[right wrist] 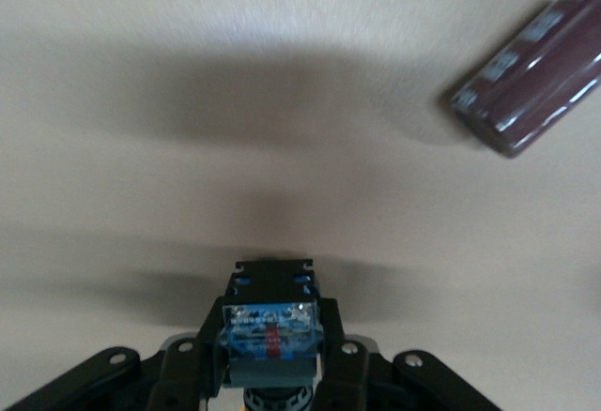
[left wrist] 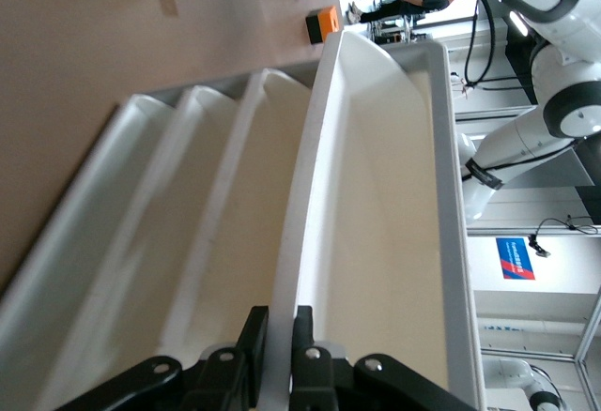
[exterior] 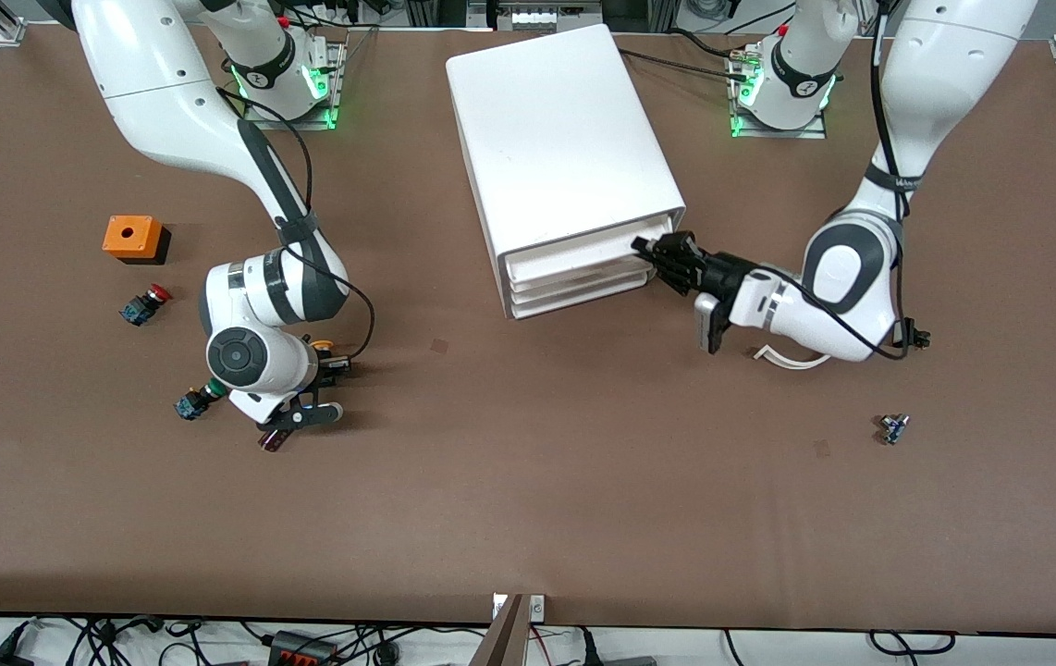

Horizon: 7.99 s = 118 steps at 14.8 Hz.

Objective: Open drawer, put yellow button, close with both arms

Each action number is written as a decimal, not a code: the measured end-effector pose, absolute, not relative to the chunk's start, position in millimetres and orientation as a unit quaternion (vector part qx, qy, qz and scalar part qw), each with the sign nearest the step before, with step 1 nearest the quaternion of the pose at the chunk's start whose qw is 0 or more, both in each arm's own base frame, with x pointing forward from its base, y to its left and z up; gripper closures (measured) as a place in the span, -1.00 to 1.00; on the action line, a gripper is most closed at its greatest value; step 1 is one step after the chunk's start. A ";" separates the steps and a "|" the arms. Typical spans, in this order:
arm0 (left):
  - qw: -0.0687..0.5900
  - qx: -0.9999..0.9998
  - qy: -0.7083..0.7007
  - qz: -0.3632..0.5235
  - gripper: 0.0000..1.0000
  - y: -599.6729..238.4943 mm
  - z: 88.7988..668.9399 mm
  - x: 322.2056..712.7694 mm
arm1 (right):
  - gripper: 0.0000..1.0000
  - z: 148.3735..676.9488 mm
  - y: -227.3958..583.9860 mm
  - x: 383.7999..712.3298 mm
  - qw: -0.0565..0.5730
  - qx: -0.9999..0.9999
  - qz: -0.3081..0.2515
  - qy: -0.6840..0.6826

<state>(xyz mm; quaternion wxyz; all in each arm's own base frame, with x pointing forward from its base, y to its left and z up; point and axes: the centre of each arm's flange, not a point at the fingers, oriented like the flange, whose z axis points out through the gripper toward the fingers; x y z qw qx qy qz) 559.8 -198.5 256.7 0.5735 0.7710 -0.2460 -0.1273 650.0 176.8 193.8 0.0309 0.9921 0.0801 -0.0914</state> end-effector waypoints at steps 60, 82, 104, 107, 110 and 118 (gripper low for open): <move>0.045 0.991 0.095 -0.080 -1.00 -197.0 412.4 681.3 | -1.00 472.9 388.7 653.8 -0.021 0.997 0.067 0.009; 0.010 0.987 0.085 -0.133 -1.00 -384.1 348.2 560.5 | -1.00 580.3 -35.0 661.1 -0.005 0.996 -0.047 -0.077; 0.007 0.980 0.155 -0.128 -1.00 -254.0 426.5 621.7 | -1.00 579.2 -41.8 555.2 -0.001 0.999 -0.017 -0.027; -0.016 0.987 0.113 -0.110 -1.00 -197.7 453.4 641.3 | -1.00 579.8 -41.6 553.7 -0.001 1.000 -0.017 -0.027; -0.042 0.994 0.048 -0.093 -1.00 -149.8 479.6 648.7 | -1.00 579.6 -41.5 553.7 -0.001 1.000 -0.017 -0.026; -0.010 0.997 -0.041 -0.072 -1.00 -59.2 555.0 612.2 | -1.00 579.1 -42.8 553.8 0.007 1.000 -0.016 -0.008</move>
